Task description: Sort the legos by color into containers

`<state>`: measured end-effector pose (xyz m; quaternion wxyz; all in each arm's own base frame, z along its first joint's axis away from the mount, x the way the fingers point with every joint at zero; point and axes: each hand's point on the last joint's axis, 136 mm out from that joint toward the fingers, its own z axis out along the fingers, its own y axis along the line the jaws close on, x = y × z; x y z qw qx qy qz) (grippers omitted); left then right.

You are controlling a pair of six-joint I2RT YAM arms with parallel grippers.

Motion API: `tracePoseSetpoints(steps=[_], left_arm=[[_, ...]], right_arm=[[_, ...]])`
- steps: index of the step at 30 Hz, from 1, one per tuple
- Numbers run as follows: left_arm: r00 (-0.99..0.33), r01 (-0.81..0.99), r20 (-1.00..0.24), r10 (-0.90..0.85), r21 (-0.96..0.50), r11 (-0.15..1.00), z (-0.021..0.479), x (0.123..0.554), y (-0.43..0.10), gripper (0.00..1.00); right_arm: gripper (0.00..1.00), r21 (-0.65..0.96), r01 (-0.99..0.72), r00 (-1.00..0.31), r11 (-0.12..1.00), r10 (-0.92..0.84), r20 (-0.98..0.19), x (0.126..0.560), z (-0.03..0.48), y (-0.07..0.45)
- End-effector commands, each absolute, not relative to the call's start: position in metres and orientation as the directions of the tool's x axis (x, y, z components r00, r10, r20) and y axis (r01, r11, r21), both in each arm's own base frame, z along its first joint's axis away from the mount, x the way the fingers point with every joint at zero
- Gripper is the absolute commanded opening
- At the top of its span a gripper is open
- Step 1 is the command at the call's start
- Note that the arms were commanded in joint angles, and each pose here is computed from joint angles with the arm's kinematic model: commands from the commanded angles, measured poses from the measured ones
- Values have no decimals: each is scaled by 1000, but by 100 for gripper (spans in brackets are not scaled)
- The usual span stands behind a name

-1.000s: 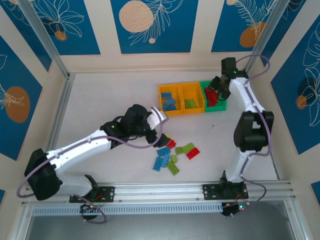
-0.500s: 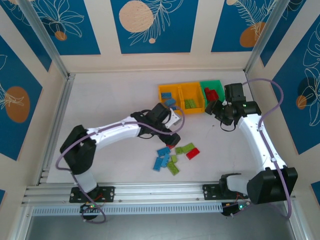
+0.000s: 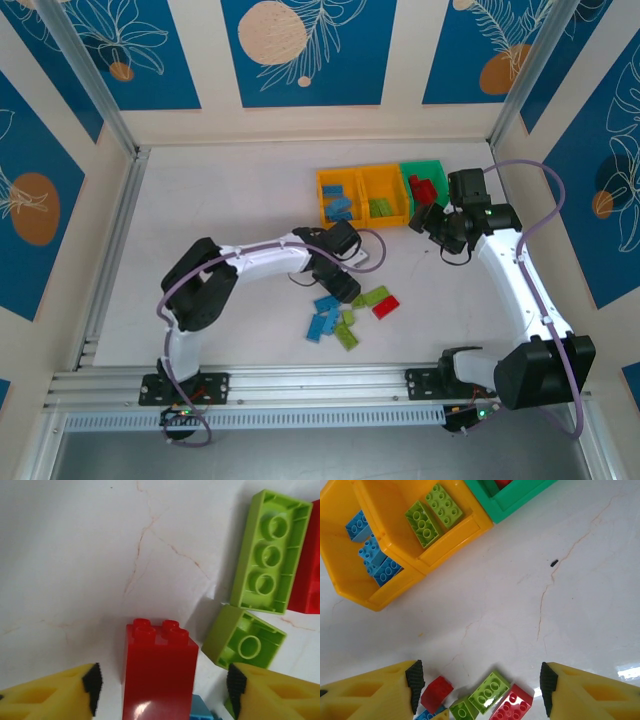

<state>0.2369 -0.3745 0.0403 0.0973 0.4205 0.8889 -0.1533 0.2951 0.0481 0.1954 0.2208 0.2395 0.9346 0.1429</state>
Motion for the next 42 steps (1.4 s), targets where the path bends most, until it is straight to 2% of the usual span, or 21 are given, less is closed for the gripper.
tracePoseSetpoints(steps=[1, 7, 10, 12, 15, 18, 20, 22, 27, 29, 32, 36, 40, 42], left_arm=[[-612, 789, -275, 742, -147, 596, 36, 237, -372, 53], [-602, 796, -280, 748, -128, 592, 34, 238, -368, 33], [-585, 801, -380, 717, -130, 585, 63, 246, -376, 25], [-544, 816, -509, 667, -139, 560, 101, 256, -386, 21], [-438, 851, -703, 559, -125, 509, 163, 273, -398, 19], [-228, 910, -856, 464, -18, 414, 215, 280, -408, 18], [-70, 935, -902, 427, 90, 343, 236, 278, -414, 18], [33, 942, -912, 410, 166, 293, 249, 276, -418, 19], [99, 950, -933, 346, 192, 246, 276, 273, -429, 20], [100, 957, -943, 316, 178, 231, 282, 270, -432, 20], [83, 960, -948, 306, 159, 230, 285, 269, -434, 20], [84, 965, -951, 297, 152, 214, 287, 265, -434, 20], [80, 971, -948, 308, 144, 192, 283, 261, -433, 21], [72, 974, -950, 303, 132, 184, 283, 259, -434, 21]], right_arm=[[66, 385, 380, -805, 841, 506, -310, 291, 191, 55], [66, 420, 364, -810, 831, 505, -298, 288, 200, 63], [66, 497, 321, -833, 806, 490, -257, 285, 209, 80], [66, 590, 252, -871, 767, 446, -208, 281, 220, 102], [67, 750, 119, -928, 651, 342, -149, 273, 244, 140], [80, 820, 49, -953, 571, 272, -133, 264, 259, 158], [88, 837, 6, -962, 547, 230, -144, 258, 263, 165], [91, 857, -24, -971, 515, 193, -143, 252, 264, 172], [91, 866, -36, -975, 499, 171, -139, 248, 260, 180], [88, 865, -29, -974, 501, 179, -136, 250, 257, 179], [78, 877, -32, -976, 480, 174, -131, 253, 256, 183], [58, 865, -18, -978, 501, 171, -119, 258, 247, 184], [55, 846, -24, -967, 533, 202, -155, 267, 247, 181], [50, 846, -48, -962, 530, 204, -182, 271, 251, 183]])
